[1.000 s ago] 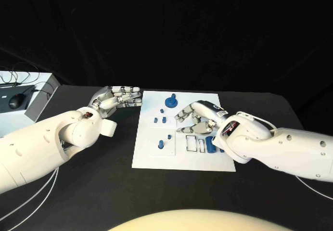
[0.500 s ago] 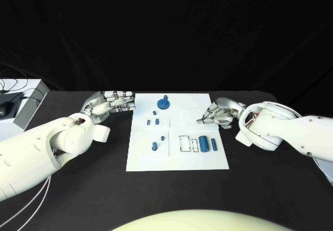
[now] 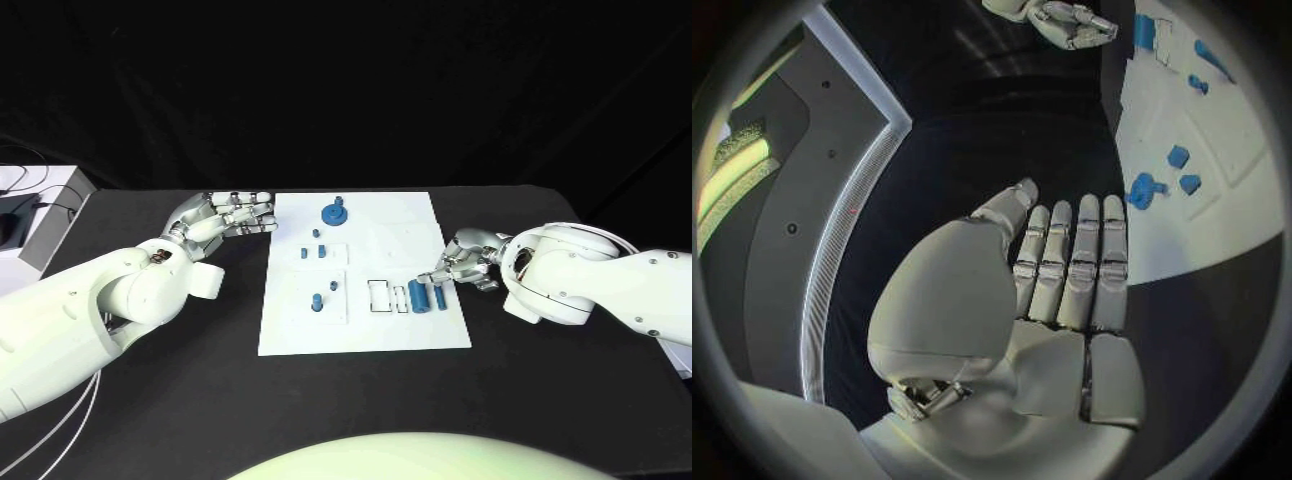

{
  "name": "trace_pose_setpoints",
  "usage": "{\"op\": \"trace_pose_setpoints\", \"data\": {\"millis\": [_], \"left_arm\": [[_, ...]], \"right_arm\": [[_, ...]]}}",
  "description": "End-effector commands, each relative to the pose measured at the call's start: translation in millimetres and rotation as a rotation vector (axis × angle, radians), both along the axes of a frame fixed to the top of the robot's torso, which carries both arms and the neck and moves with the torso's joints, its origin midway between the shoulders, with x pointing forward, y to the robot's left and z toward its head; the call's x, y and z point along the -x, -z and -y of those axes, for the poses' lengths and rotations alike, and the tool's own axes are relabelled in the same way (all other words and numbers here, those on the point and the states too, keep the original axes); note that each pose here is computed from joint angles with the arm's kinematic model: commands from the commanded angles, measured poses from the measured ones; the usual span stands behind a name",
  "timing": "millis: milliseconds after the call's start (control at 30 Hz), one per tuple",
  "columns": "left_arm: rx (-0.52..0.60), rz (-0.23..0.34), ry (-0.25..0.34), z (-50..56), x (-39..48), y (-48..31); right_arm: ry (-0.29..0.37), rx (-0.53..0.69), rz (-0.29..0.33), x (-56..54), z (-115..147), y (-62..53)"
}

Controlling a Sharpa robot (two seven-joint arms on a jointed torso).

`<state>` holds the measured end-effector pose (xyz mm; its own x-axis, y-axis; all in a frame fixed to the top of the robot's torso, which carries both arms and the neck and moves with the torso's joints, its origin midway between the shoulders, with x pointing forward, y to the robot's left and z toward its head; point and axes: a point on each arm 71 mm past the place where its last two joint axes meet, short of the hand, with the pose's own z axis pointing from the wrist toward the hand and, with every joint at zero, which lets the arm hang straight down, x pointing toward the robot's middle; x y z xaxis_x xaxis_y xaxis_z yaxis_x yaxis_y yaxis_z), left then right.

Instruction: Assemble the parts on the task board

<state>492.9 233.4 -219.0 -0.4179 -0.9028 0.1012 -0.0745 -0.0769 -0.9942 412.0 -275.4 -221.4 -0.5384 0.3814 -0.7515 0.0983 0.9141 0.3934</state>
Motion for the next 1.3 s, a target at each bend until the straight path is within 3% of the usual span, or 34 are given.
{"op": "trace_pose_setpoints", "data": {"millis": [33, 267, 667, 1300], "left_arm": [[0.015, 0.001, 0.015, 2.2, 0.9, -0.7], [0.015, -0.001, 0.015, 1.7, 1.0, -0.4], [0.015, -0.004, 0.016, 1.5, 1.3, -0.2], [0.012, -0.009, 0.015, 0.2, 1.8, -0.2]], "right_arm": [[-0.015, 0.082, -0.011, 1.8, -0.9, 2.7], [-0.040, 0.120, -0.010, 1.6, -5.2, 8.8], [-0.075, 0.157, -0.025, -0.6, -17.5, 29.2], [-0.106, 0.207, -0.025, -7.2, -29.2, 46.6]]}}
